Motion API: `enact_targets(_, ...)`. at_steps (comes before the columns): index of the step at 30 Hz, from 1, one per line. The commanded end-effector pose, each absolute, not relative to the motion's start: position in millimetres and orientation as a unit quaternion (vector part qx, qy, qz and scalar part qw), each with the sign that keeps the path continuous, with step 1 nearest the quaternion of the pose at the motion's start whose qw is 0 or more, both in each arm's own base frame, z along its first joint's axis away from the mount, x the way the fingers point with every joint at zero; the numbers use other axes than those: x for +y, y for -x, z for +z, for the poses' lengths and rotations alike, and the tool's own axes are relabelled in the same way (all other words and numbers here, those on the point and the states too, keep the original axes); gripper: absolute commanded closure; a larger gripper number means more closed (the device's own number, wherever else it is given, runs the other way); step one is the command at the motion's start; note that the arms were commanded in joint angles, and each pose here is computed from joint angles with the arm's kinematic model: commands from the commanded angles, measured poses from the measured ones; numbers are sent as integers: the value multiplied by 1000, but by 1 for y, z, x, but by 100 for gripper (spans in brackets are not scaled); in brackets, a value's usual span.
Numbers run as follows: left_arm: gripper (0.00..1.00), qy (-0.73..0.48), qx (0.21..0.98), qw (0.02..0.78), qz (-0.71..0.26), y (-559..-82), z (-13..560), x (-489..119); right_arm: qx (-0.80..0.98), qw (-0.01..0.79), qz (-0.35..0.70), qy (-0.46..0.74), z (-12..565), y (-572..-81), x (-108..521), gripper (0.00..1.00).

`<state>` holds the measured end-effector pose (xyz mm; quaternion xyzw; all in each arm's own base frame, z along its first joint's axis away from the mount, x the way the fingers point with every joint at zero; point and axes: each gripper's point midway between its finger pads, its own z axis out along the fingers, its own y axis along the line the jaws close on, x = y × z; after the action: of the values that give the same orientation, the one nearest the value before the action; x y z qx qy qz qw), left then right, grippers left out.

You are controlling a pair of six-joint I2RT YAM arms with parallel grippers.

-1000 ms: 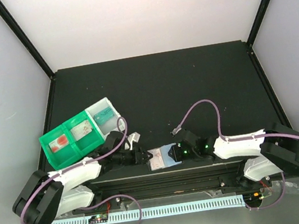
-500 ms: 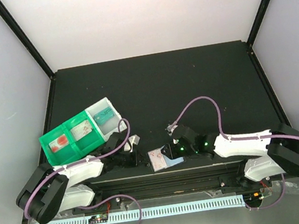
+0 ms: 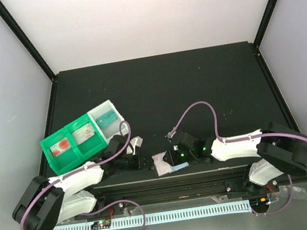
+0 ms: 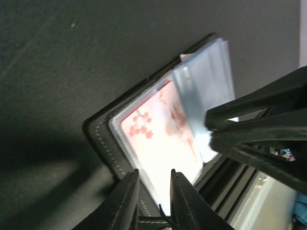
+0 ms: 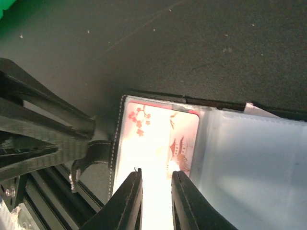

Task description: Take the credit cards out of the card holder

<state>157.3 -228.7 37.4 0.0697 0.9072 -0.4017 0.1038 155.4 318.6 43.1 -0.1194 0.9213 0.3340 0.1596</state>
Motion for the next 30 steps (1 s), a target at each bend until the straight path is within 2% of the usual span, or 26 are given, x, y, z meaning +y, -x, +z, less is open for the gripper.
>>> enact_targets(1, 79, -88, 884, 122, -442, -164, 66, -244, 923, 166, 329, 112, 37, -157, 315, 81)
enact_targets(11, 88, -89, 878, 95, -461, -160, 49, -253, 928, 164, 317, 111, 29, -155, 311, 82)
enact_targets(15, 92, -83, 890, 82, -440, -159, 32, -249, 931, 164, 308, 107, 26, -155, 307, 81)
enact_targets(23, 97, -68, 912, 77, -398, -156, 12, -234, 932, 161, 306, 106, 22, -155, 306, 80)
enact_targets(30, 99, -62, 910, 80, -401, -156, 7, -234, 935, 149, 304, 109, 17, -154, 310, 80)
